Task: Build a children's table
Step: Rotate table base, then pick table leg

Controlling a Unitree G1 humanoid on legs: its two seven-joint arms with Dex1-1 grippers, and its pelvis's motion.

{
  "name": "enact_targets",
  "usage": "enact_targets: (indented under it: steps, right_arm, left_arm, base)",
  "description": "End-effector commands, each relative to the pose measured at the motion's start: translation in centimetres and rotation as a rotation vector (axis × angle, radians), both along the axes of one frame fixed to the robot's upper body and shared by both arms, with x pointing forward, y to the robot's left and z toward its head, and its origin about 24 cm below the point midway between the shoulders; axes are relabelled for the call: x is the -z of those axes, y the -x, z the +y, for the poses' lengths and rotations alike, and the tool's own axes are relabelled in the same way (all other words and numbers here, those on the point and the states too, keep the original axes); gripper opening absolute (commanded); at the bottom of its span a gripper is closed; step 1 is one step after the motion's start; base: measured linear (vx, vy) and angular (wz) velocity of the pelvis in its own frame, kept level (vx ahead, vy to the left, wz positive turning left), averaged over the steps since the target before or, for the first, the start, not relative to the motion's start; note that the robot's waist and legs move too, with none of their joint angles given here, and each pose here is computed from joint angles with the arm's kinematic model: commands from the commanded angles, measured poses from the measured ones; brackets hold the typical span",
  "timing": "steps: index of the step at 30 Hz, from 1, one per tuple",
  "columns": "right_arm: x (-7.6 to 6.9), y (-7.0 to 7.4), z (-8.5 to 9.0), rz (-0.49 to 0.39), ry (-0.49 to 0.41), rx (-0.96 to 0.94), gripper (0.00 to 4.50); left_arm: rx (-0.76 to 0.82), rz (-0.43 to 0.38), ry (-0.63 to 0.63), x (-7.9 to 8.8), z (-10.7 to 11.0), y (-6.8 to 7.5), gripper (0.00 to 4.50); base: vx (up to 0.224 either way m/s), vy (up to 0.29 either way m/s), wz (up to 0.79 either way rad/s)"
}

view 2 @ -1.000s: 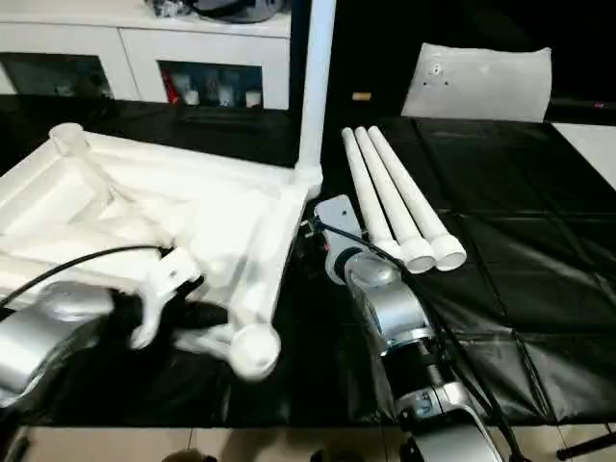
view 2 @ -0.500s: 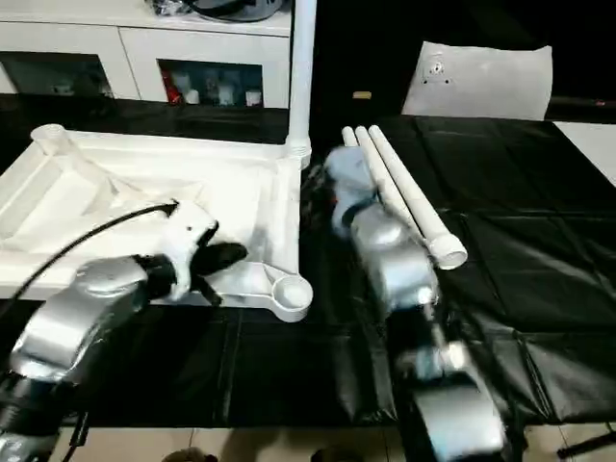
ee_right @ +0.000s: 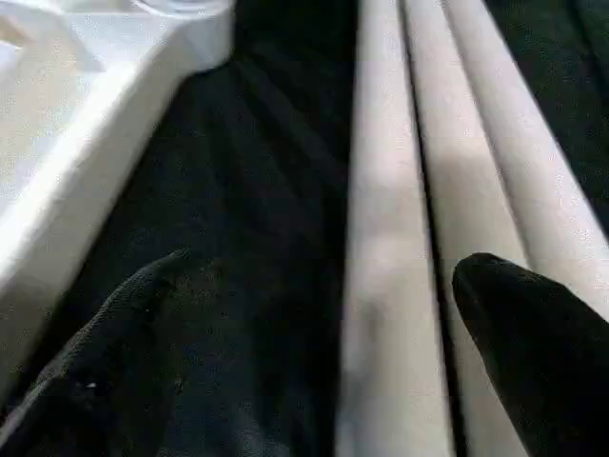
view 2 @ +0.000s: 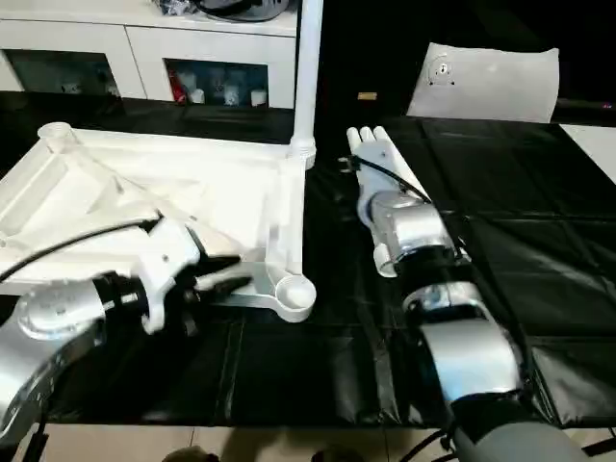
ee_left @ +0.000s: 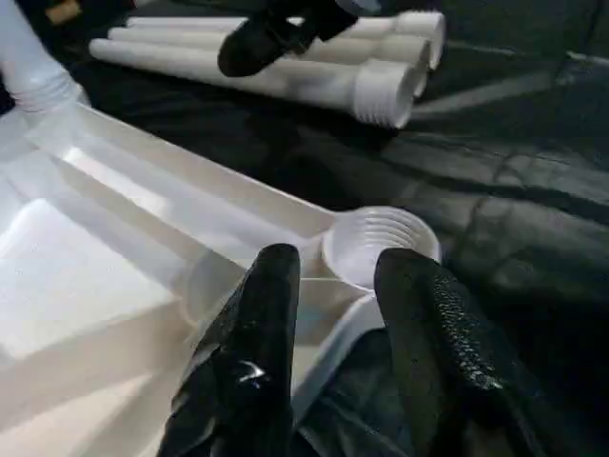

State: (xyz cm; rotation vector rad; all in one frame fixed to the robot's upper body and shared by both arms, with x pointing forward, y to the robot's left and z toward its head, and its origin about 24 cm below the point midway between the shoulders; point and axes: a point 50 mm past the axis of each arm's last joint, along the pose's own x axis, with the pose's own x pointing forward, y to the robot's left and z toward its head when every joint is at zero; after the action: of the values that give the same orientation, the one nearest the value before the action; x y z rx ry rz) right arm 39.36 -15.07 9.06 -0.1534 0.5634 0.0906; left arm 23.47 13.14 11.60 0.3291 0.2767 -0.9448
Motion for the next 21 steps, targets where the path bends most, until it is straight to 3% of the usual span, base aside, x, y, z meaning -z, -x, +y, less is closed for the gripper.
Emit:
enact_targets:
  steps: [1, 12, 13, 21]
  right_arm:
    - [-0.2, -0.2, -0.6, 0.025, -0.009, 0.034, 4.5]
    - [1.8, 0.4, -1.0, 0.145, -0.112, 0.075, 4.5]
    - [1.9, 0.5, -0.9, 0.158, -0.122, 0.064, 4.2]
    - [2.2, 0.7, -0.9, 0.216, -0.173, 0.045, 3.65]
  left_arm:
    - [0.006, -0.002, -0.014, -0.2, -0.1, 0.3, 1.8]
    - [0.013, 0.018, -0.045, 0.0, -0.2, 0.6, 1.8]
    - [0.012, 0.02, -0.046, 0.0, -0.2, 0.6, 1.87]
    - [0.008, 0.026, -0.048, 0.0, -0.2, 0.6, 1.87]
  base:
    - [0.0, 0.0, 0.0]
    - [0.0, 0.0, 0.0]
    - [0.0, 0.0, 0.0]
    - [0.0, 0.0, 0.0]
